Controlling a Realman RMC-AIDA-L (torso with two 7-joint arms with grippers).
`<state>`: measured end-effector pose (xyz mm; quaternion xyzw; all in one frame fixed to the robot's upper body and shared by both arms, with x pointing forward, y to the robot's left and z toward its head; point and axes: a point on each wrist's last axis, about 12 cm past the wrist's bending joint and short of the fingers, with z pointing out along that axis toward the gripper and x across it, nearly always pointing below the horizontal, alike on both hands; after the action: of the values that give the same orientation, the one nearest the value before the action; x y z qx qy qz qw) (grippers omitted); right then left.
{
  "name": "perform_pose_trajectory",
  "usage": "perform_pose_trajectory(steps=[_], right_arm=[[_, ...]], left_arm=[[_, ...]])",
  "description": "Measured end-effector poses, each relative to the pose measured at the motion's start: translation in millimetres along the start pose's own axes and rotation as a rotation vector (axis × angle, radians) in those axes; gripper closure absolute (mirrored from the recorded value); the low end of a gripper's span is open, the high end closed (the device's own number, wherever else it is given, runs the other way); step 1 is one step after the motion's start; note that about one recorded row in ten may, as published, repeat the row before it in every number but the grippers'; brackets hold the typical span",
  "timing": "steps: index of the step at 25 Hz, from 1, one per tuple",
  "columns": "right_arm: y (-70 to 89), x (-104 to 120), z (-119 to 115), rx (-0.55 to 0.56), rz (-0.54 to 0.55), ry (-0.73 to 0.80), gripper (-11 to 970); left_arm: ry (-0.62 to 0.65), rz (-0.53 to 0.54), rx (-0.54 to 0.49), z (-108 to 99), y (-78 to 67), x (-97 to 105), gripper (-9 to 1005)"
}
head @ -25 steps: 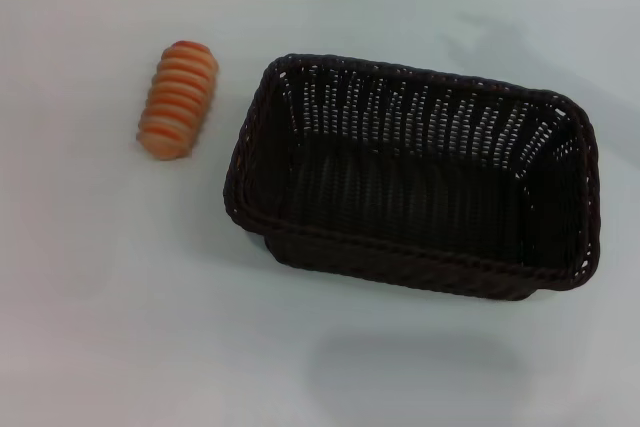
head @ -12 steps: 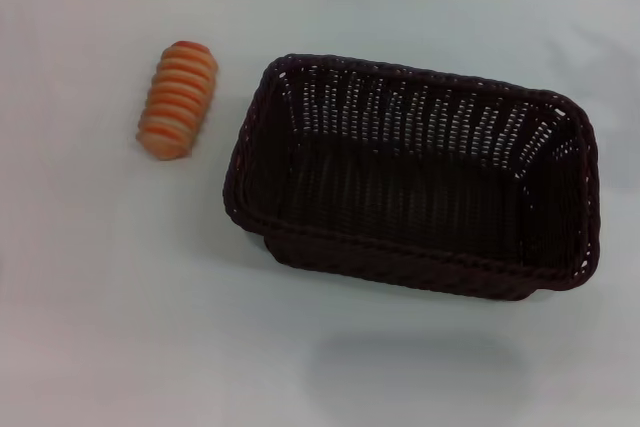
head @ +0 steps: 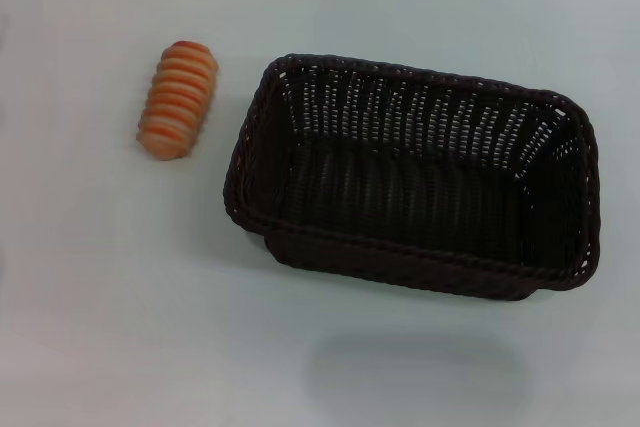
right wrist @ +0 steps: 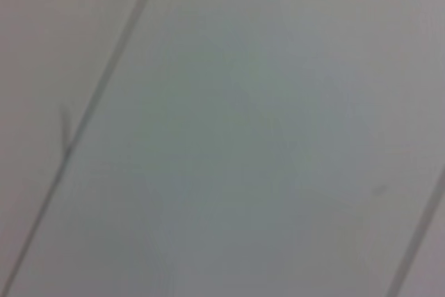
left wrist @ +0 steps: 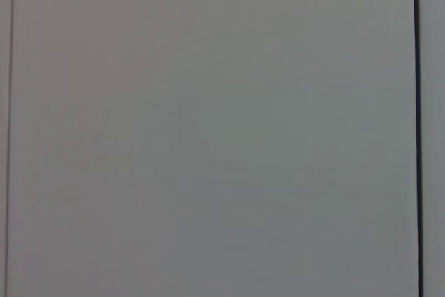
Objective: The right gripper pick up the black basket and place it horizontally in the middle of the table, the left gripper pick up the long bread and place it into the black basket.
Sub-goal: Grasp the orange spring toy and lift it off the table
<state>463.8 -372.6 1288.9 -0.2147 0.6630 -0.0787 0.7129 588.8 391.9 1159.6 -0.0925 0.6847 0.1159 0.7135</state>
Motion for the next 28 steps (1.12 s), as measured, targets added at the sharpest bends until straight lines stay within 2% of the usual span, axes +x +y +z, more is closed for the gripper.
perform_pose_trajectory(steps=[1, 2, 3, 6, 7, 8, 9, 11, 12, 13, 17, 23, 27, 28], right_arm=[[-6.7, 2, -7, 0.025, 0.028, -0.007, 517], [-24.1, 11, -21, 0.087, 0.1, -0.023, 517], [-24.1, 11, -21, 0.087, 0.1, -0.023, 517], [-47.7, 29, -44, 0.163, 0.176, -0.047, 517], [-64.7, 45, -66, 0.227, 0.224, -0.072, 517], [-64.7, 45, -66, 0.227, 0.224, -0.072, 517], [-70.8, 52, -75, 0.255, 0.239, -0.087, 517], [-79.9, 71, -100, 0.305, 0.278, -0.14, 517], [-84.3, 85, -120, 0.346, 0.287, -0.183, 517], [-84.3, 85, -120, 0.346, 0.287, -0.183, 517], [-84.9, 109, -142, 0.399, 0.27, -0.154, 517], [-80.8, 124, -148, 0.416, 0.254, -0.095, 517], [-75.7, 141, -153, 0.439, 0.247, -0.056, 517], [-75.7, 141, -153, 0.439, 0.247, -0.056, 516]], left_arm=[[0.001, 0.0, 0.002, 0, -0.7, 0, 137], [0.004, 0.002, 0.01, 0, -3.2, 1, 137], [0.004, 0.002, 0.01, 0, -3.2, 1, 137], [0.007, 0.005, 0.027, -1, -8.3, 1, 138], [0.012, 0.006, 0.039, 0, -12.1, 1, 138], [0.012, 0.006, 0.039, 0, -12.1, 1, 138], [0.018, 0.007, 0.053, 1, -16.5, 0, 138], [0.021, 0.008, 0.059, 1, -18.7, -1, 138], [0.027, 0.008, 0.068, 3, -21.4, -3, 139], [0.027, 0.008, 0.068, 3, -21.4, -3, 139], [0.053, 0.019, 0.09, 5, -26.6, -12, 139], [0.102, 0.06, 0.129, 7, -34.7, -34, 138], [0.215, 0.107, 0.174, 2, -38.5, -67, 138], [0.215, 0.107, 0.174, 2, -38.5, -67, 138]])
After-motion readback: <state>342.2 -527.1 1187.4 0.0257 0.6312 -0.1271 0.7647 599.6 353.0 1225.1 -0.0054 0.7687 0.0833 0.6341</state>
